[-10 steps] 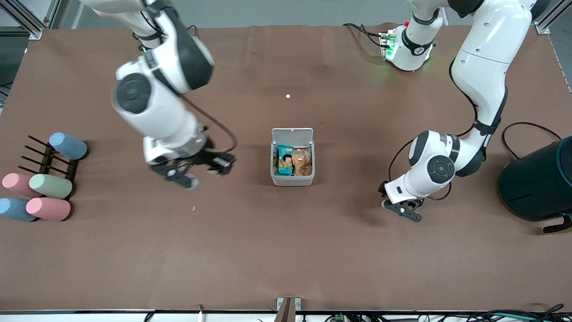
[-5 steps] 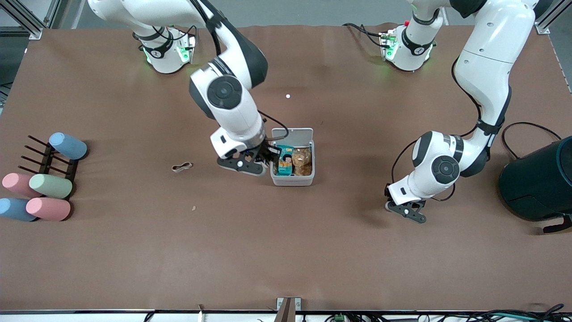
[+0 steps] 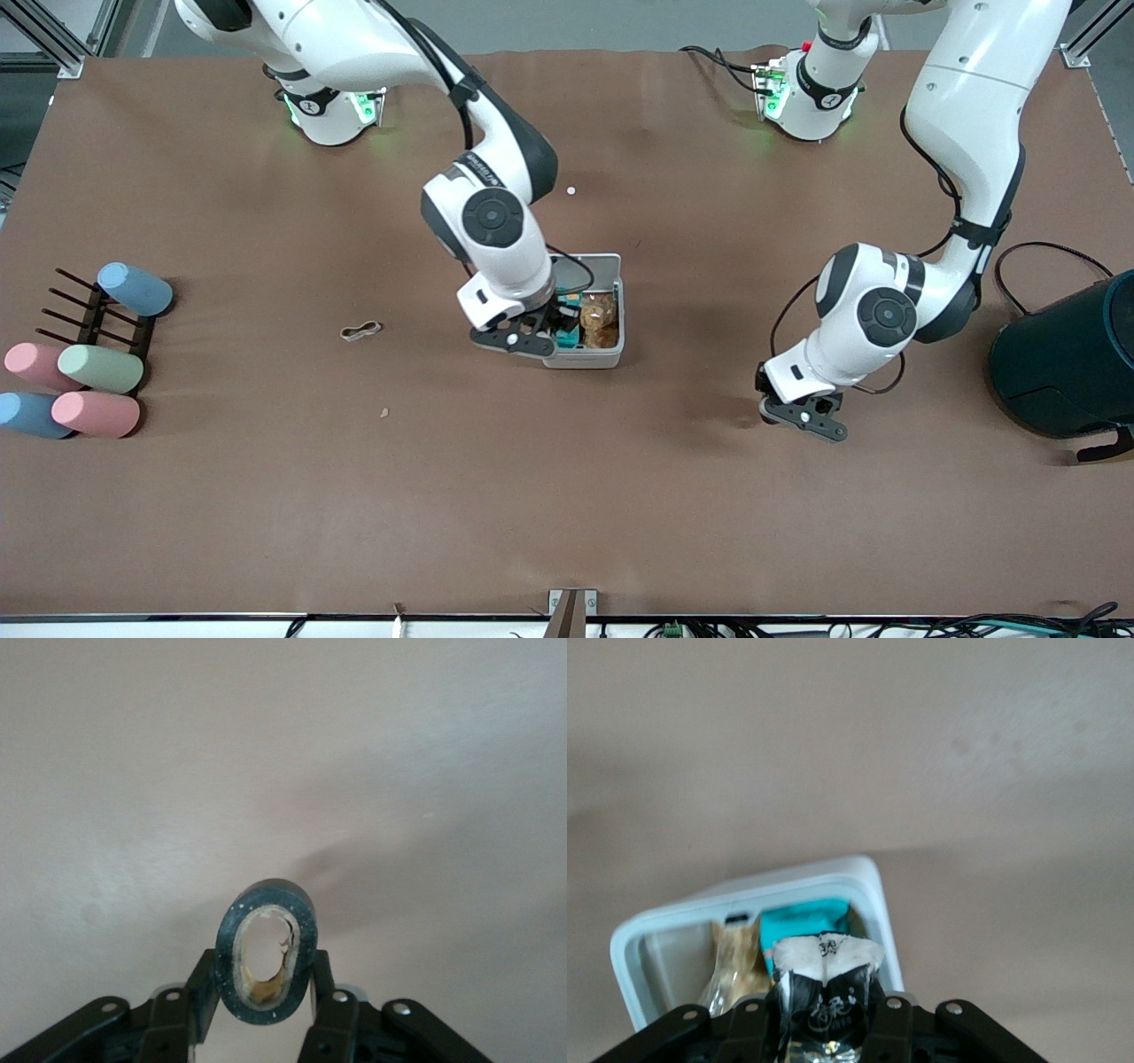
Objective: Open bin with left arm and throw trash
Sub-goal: 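Drop the packet in the bin with the right gripper while the left lifts the ring, then carry the ring over the bin with the left gripper while the right reaches the keyring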
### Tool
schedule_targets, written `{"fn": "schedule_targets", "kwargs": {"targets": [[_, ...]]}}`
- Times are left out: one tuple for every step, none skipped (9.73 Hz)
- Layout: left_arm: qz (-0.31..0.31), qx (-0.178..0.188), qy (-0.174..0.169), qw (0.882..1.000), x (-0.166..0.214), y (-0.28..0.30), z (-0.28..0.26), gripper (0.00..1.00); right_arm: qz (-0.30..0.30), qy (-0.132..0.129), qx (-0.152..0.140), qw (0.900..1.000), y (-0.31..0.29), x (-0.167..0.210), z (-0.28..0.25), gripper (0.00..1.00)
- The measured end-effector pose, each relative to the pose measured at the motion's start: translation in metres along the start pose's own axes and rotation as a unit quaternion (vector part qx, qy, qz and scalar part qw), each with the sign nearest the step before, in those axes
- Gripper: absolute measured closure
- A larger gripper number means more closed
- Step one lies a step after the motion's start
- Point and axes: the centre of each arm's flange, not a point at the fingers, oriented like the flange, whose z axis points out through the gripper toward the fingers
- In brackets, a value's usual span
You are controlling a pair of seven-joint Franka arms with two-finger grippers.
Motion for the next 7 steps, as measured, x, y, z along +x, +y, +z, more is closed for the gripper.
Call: {"fn": "schedule_targets", "kwargs": {"targets": [[-0.018, -0.007, -0.004, 1.000, 0.001, 0.023, -0.011, 0.60, -0.007, -0.003, -0.003, 1.000, -0.006, -0.009, 0.006, 0.71], [-0.038, -0.015, -0.007, 0.999, 0.002, 0.047, -0.019, 0.60, -0.010, -0.005, -0.005, 1.000, -0.008, -0.012, 0.010, 0.71], [-0.059, -0.024, -0.007, 0.998, 0.003, 0.074, -0.027, 0.60, -0.011, -0.007, -0.007, 1.000, -0.009, -0.015, 0.014, 0.70], [-0.077, -0.031, -0.004, 0.997, 0.004, 0.099, -0.034, 0.60, -0.014, -0.008, -0.009, 1.000, -0.010, -0.017, 0.017, 0.65], [-0.088, -0.035, -0.001, 0.995, 0.006, 0.122, -0.040, 0.60, -0.015, -0.008, -0.009, 1.000, -0.011, -0.019, 0.018, 0.61], [-0.098, -0.036, -0.002, 0.995, 0.007, 0.142, -0.045, 0.60, -0.015, -0.008, -0.009, 1.000, -0.012, -0.019, 0.017, 0.48], [-0.106, -0.034, -0.007, 0.994, 0.009, 0.160, -0.052, 0.60, -0.015, -0.007, -0.007, 1.000, -0.012, -0.018, 0.016, 0.33]]}}
